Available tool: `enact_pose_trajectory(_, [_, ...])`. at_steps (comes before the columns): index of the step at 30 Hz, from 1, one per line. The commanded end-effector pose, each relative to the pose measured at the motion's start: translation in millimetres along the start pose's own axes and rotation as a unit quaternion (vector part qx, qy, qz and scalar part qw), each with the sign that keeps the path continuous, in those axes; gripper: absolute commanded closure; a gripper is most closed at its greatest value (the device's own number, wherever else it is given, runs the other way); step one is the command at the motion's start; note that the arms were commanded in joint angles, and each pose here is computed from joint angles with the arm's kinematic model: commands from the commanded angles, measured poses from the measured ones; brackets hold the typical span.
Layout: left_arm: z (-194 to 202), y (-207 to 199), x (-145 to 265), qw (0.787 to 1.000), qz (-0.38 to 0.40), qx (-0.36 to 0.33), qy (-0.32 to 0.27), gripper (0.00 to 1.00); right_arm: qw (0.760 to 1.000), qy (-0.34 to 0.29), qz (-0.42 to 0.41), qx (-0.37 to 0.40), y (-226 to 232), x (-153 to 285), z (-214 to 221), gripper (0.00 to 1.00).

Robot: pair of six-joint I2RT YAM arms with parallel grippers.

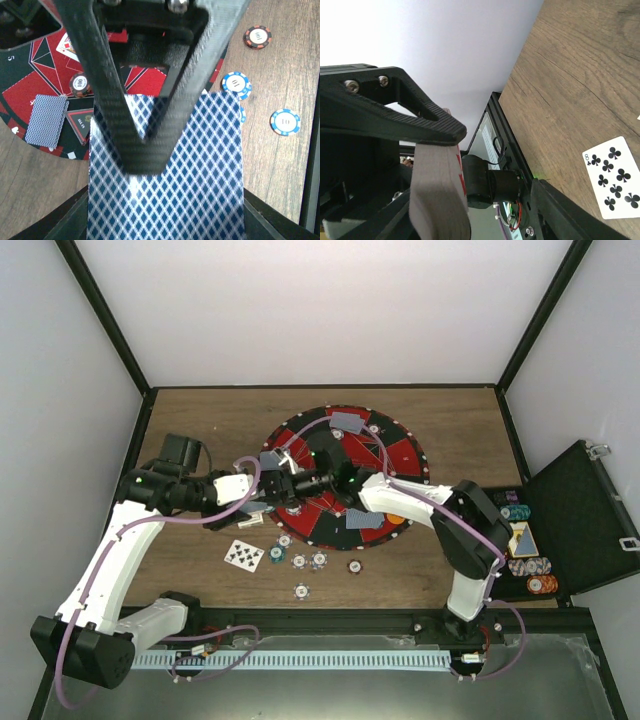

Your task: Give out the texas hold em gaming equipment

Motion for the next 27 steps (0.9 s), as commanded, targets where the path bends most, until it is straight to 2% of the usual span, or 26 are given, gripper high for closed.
enact_pose_trajectory(1, [-7,-2,7,1.000,0.001,-0.014,-0.024,0.96,0.999,-0.009,0.039,-0.023,-15,19,2,0.47])
enact_pose_trajectory(9, [-7,-2,7,1.000,0.000,-0.014,-0.024,0.96,0.998,-0.014,0.052,-0.022,-12,30,1,0.57])
enact_pose_trajectory(16, [-6,-2,6,1.000,-0.001,-0.013,-0.023,0.96,0.999,-0.026,0.045,-0.011,6,39,-5,0.81])
enact_pose_trajectory(25, [-6,-1,5,1.000,0.000,-0.014,-0.021,0.96,0.997,-0.038,0.060,-0.005,18,56,-8,0.99])
enact_pose_trajectory(27, [-6,-1,5,1.000,-0.003,-0.015,-0.020,0.96,0.997,-0.040,0.064,-0.005,18,62,-9,0.99])
Point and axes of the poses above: each gripper's point midway between its finger pads, its own x axis back along the fingers, its own y axis along the line the jaws close on, z = x × y, the point moved 10 cm from there along x, back along the fingers, and after that the axes turned 15 degrees about x, right-handed, at the moved point
